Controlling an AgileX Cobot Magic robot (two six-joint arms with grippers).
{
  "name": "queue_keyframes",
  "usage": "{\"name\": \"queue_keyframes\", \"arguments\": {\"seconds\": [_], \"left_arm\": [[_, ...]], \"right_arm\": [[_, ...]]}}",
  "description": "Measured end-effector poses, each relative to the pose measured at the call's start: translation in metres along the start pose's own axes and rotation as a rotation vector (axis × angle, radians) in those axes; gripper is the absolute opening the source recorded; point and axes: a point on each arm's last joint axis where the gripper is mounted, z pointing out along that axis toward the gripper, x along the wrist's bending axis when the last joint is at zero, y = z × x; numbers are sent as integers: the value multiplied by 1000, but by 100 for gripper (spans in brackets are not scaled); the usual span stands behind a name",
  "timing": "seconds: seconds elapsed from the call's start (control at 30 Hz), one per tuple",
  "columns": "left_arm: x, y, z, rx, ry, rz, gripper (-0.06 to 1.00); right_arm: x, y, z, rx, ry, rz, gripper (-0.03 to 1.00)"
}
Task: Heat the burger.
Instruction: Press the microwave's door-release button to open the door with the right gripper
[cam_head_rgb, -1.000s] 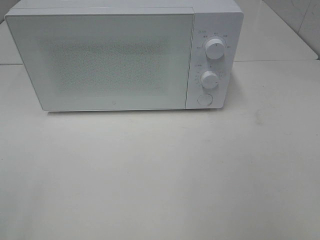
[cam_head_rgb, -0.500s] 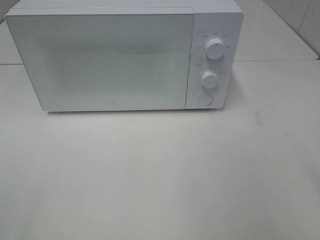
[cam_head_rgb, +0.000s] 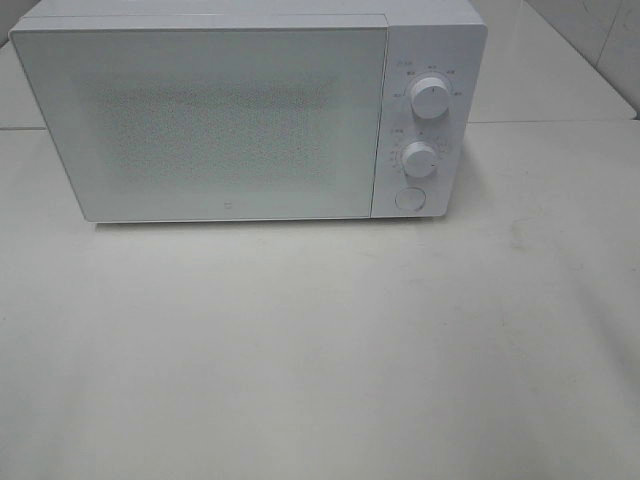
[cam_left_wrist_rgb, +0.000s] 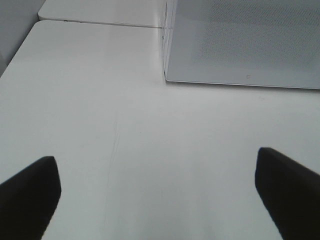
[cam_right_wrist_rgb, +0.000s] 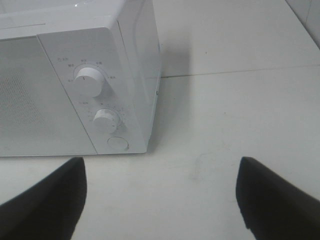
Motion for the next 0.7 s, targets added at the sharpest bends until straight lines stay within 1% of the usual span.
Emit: {"name": "queue_keyframes", "arguments": {"seconds": [0.3, 0.37, 0.43, 0.47, 0.7], "left_arm": [[0, 0, 0, 0, 0, 0, 99], [0, 0, 0, 0, 0, 0, 99], [0, 0, 0, 0, 0, 0, 99], [0, 0, 0, 0, 0, 0, 99], [0, 0, 0, 0, 0, 0, 99]], "right_arm": [[-6, -18, 26, -76, -20, -1, 76], [-8, -21, 36, -121, -28, -3, 76], [-9, -22, 39, -141, -30, -4, 76], [-11, -25, 44, -184, -34, -7, 76], [-15, -40, 61, -220, -53, -24, 76]]}}
